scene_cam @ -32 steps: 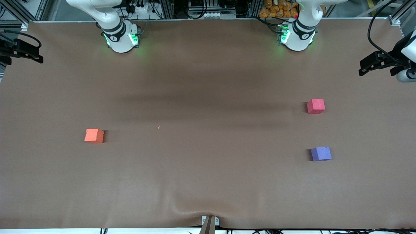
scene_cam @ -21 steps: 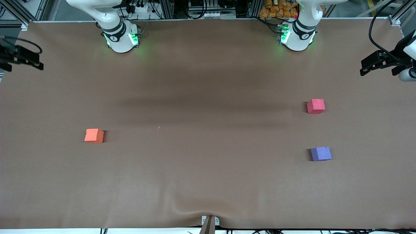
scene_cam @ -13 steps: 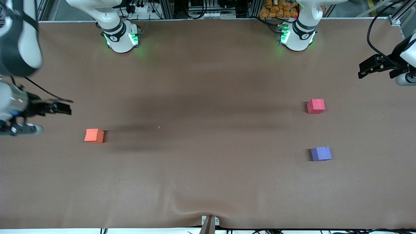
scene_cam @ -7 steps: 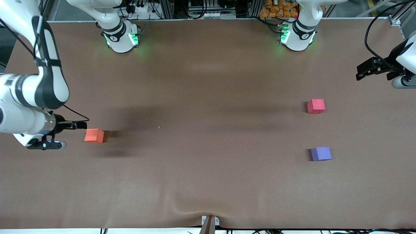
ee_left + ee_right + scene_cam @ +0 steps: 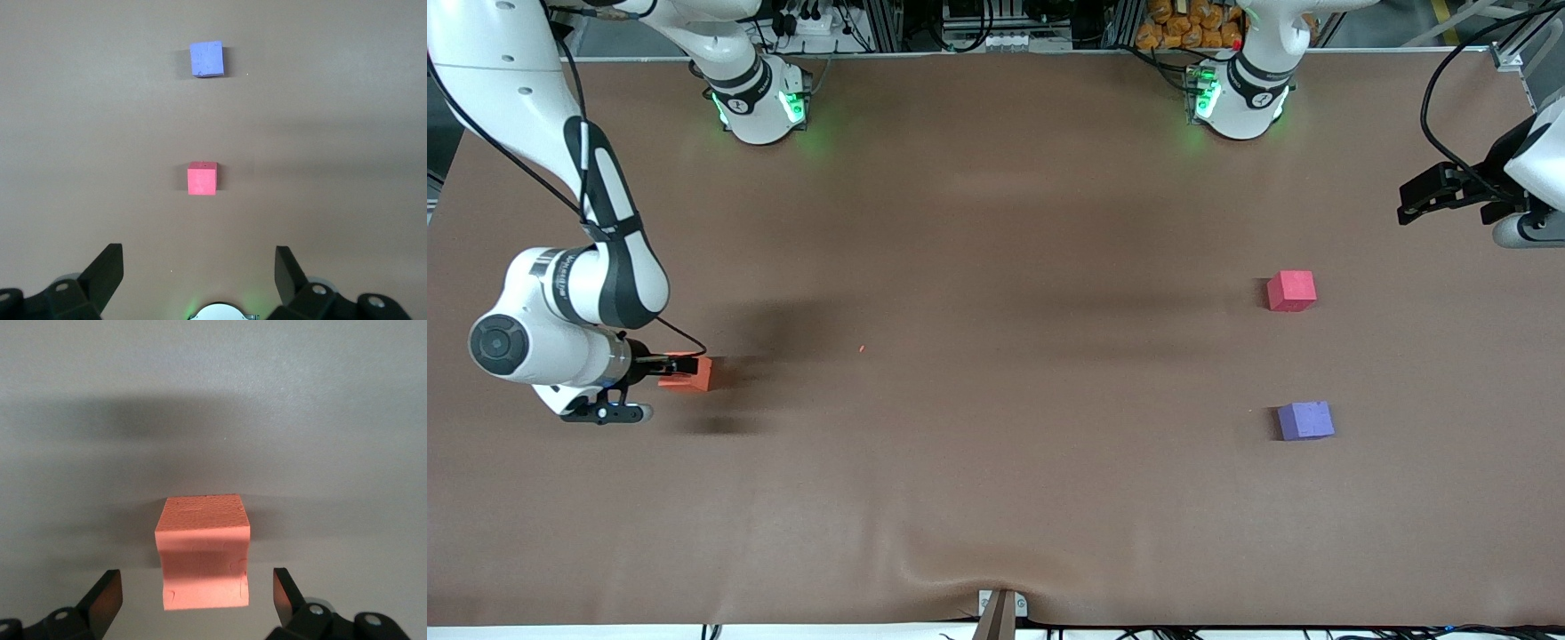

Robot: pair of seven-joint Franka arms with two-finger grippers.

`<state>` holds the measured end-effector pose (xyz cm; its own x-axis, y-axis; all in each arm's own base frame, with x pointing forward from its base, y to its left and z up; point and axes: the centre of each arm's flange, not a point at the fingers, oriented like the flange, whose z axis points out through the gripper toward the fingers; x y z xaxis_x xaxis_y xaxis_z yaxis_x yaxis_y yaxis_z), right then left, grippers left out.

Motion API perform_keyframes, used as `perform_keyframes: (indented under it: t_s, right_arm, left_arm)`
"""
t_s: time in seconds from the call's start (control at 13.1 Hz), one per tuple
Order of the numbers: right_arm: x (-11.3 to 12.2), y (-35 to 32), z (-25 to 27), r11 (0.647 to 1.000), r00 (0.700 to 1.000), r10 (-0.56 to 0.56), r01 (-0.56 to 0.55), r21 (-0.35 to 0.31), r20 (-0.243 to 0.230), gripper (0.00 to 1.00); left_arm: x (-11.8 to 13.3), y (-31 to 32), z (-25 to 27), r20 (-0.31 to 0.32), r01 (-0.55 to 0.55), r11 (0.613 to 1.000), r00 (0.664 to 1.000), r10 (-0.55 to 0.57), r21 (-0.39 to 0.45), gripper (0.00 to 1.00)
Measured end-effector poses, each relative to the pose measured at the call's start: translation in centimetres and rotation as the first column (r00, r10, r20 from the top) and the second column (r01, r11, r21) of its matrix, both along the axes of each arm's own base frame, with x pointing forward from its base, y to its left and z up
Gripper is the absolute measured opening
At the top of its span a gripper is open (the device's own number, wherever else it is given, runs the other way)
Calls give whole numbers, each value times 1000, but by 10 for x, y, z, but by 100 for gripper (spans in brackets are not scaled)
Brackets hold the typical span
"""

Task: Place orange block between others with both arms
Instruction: 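Lower the right gripper and grasp the orange cube, then carry the orange cube toward the table middle with the right gripper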

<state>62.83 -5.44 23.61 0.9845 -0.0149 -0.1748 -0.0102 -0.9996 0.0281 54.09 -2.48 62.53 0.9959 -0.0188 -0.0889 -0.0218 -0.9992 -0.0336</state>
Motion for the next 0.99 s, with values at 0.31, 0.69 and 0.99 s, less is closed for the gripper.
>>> perform_keyframes:
  t_s: [0.31, 0.69, 0.99]
  right_arm:
    - [-1, 0, -21, 1000, 1000, 26, -26, 3, -6, 100]
    - [-2, 0, -36, 998, 998, 60, -60, 8, -10, 99]
    - [-1, 3, -33, 997, 997, 72, -72, 11, -10, 57]
  left_arm:
    - [0, 0, -1, -2, 0, 1000, 1000, 0, 0, 100]
    - [0, 0, -3, -5, 0, 1000, 1000, 0, 0, 100]
    - [0, 0, -3, -7, 0, 1000, 1000, 0, 0, 100]
